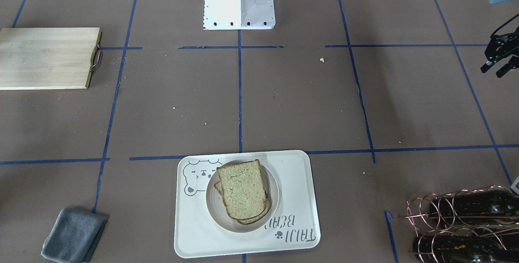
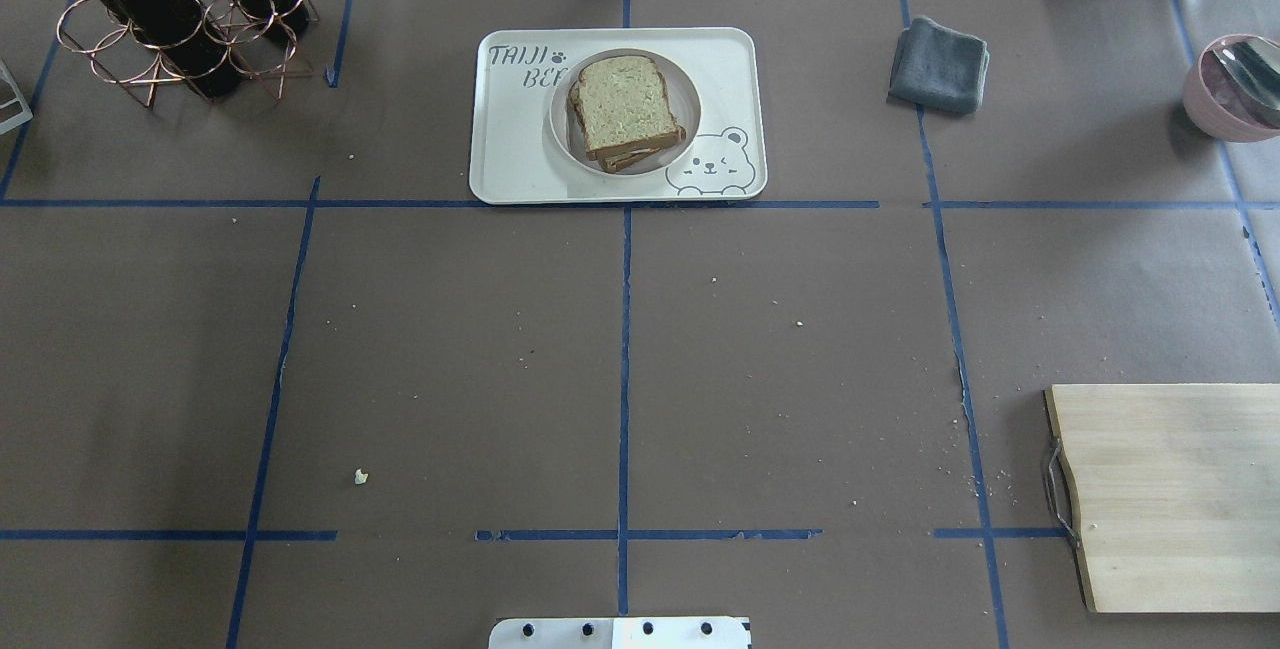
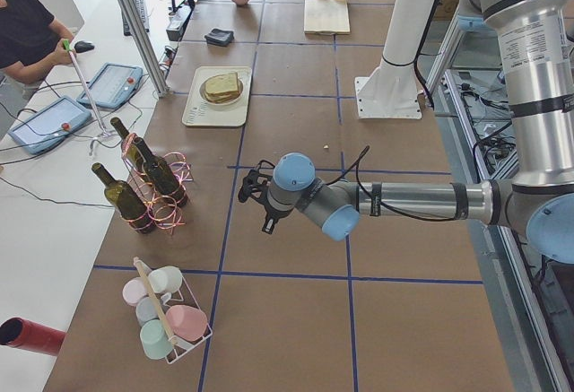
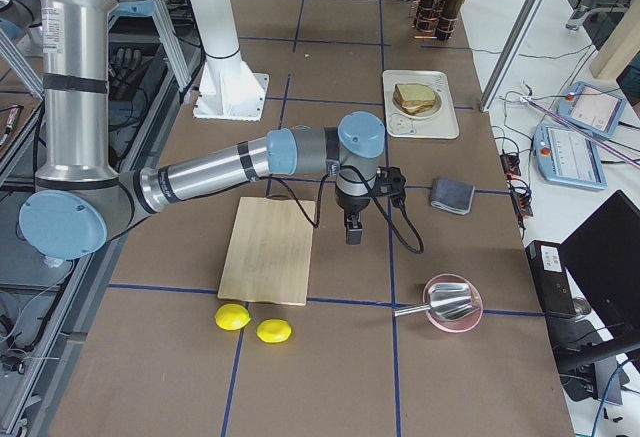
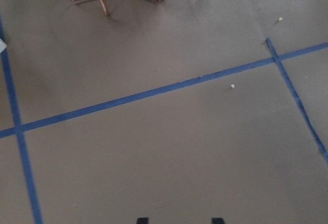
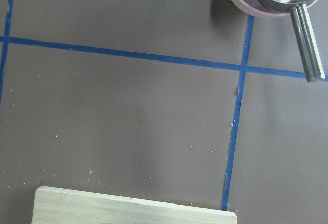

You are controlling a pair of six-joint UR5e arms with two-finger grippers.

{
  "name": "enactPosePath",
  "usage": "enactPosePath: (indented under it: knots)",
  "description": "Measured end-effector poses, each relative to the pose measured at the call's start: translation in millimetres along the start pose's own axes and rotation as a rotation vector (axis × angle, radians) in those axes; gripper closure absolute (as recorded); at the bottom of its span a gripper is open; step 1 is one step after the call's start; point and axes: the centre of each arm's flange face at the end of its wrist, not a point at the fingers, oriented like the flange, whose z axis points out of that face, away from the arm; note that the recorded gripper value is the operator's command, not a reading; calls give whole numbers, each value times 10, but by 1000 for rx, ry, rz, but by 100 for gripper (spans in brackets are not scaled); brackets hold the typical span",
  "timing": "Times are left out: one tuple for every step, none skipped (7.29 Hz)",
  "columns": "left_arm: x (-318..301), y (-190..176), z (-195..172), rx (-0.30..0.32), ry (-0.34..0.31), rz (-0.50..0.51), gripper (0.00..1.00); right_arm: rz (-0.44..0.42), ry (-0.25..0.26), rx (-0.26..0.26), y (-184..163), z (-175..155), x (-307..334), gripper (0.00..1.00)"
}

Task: Make sandwich and place on tray

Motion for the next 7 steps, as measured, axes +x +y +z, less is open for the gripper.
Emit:
enactPosePath:
  knots:
    - [-163,44,-102,-52,2,-30,0,1,0,-10,54,-20,77,0]
    - [-246,85,-173,-88,8,-59,0,0,-1,-12,77,-33,103,0]
    - [-278,133,-214,-106,10,-64,0,0,-1,-12,85,-43,111,0]
    - [-304,183,-226,-115,9,-49,0,1,-2,-13,88,-44,114,0]
    - [-336,235,-217,-122,9,-37,0,1,-5,-12,89,-45,113,0]
    - [-372,287,-193,-130,10,-37,0,2,-10,-12,90,-41,113,0]
    - [-392,327,-179,-136,13,-40,0,2,-14,-12,93,-36,114,0]
